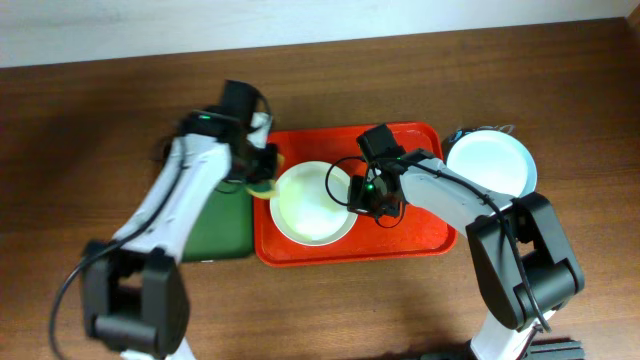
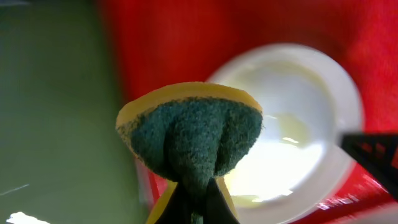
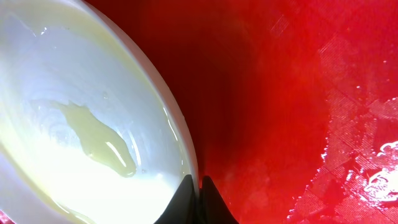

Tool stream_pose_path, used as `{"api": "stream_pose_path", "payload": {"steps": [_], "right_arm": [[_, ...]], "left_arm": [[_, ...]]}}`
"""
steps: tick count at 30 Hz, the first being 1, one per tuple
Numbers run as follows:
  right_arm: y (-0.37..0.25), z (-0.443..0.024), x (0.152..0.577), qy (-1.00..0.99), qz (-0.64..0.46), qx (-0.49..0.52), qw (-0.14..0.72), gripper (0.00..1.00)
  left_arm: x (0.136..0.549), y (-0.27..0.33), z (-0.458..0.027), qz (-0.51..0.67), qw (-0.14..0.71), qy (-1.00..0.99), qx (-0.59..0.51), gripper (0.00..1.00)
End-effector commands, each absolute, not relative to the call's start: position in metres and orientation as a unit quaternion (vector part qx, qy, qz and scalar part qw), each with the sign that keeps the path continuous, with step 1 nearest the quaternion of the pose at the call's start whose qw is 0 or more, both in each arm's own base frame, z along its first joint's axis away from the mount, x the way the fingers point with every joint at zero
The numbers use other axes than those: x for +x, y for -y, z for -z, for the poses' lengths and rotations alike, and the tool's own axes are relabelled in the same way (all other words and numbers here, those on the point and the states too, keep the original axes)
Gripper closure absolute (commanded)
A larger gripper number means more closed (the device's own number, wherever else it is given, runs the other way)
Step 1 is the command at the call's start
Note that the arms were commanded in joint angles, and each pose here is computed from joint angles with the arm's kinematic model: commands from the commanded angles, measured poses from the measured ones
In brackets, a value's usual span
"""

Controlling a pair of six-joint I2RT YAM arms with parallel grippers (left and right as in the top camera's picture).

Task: Clean dirty plates on tray and stack at the side
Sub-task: 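Put the sponge back in the green tray and retract the left arm, then lift the cream plate with the right gripper and carry it left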

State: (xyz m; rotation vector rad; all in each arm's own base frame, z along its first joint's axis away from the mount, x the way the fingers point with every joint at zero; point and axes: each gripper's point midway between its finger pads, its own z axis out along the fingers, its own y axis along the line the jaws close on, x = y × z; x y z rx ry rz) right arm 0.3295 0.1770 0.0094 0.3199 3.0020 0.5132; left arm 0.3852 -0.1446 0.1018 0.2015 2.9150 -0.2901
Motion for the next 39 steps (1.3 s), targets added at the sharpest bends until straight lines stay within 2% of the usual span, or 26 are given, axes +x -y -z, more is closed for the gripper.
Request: {"api": "stream_pose_path", "payload": {"steps": [1, 7, 11, 14, 15, 16, 18, 20, 25, 26, 30, 33, 36, 39], "right_arm": [[-0.173, -0.006, 0.326, -0.982, -0.154, 0.104, 0.041, 0.96], [-0.173, -0.006, 0.327, -0.982, -0.153, 0.101, 0.043, 0.96], [-0.173, -0.006, 0.327, -0.982, -0.153, 0.101, 0.043, 0.96], [-0.173, -0.006, 0.327, -0.982, -0.154, 0.1, 0.043, 0.96], [-0.173, -0.006, 0.327, -0.982, -0.154, 0.101, 0.043, 0.96], [-0.173, -0.006, 0.327, -0.982, -0.153, 0.101, 0.043, 0.96], [-0.173, -0.006, 0.327, -0.982, -0.154, 0.1, 0.043, 0.95], [-0.173, -0.006, 0.327, -0.982, -0.153, 0.101, 0.043, 0.94], [-0.173, -0.006, 0.327, -0.982, -0.153, 0.101, 0.043, 0.91], [-0.173, -0.006, 0.327, -0.982, -0.154, 0.1, 0.043, 0.91], [-0.172, -0.006, 0.328, -0.982, -0.151, 0.101, 0.047, 0.87], [-0.172, -0.006, 0.328, -0.982, -0.151, 0.101, 0.047, 0.81], [-0.173, -0.006, 0.329, -0.982, -0.152, 0.101, 0.048, 0.71], [-0.173, -0.006, 0.329, -0.982, -0.152, 0.1, 0.048, 0.7]], "left_arm": [[0.399, 0.063, -0.122, -0.019, 0.137, -0.99, 0.008, 1.0], [0.383, 0.034, -0.078, -0.048, 0.081, -0.995, -0.018, 1.0], [0.373, 0.032, -0.029, -0.054, 0.044, -0.997, -0.017, 1.0], [0.372, 0.032, -0.014, -0.056, 0.034, -0.998, -0.016, 0.98], [0.373, 0.032, -0.015, -0.055, 0.035, -0.998, -0.016, 0.56], [0.376, 0.033, -0.019, -0.055, 0.037, -0.998, -0.017, 0.02], [0.384, 0.033, -0.041, -0.053, 0.045, -0.997, -0.043, 0.01], [0.4, 0.029, -0.084, -0.044, 0.08, -0.994, -0.061, 0.01], [0.431, -0.025, -0.225, -0.024, 0.24, -0.959, -0.15, 0.01], [0.43, -0.035, -0.237, -0.026, 0.255, -0.953, -0.162, 0.01], [0.419, -0.081, -0.249, -0.038, 0.267, -0.939, -0.213, 0.01], [0.419, -0.084, -0.249, -0.039, 0.267, -0.938, -0.216, 0.01], [0.419, -0.083, -0.249, -0.039, 0.267, -0.939, -0.215, 0.01], [0.419, -0.082, -0.249, -0.038, 0.267, -0.939, -0.214, 0.01]]}}
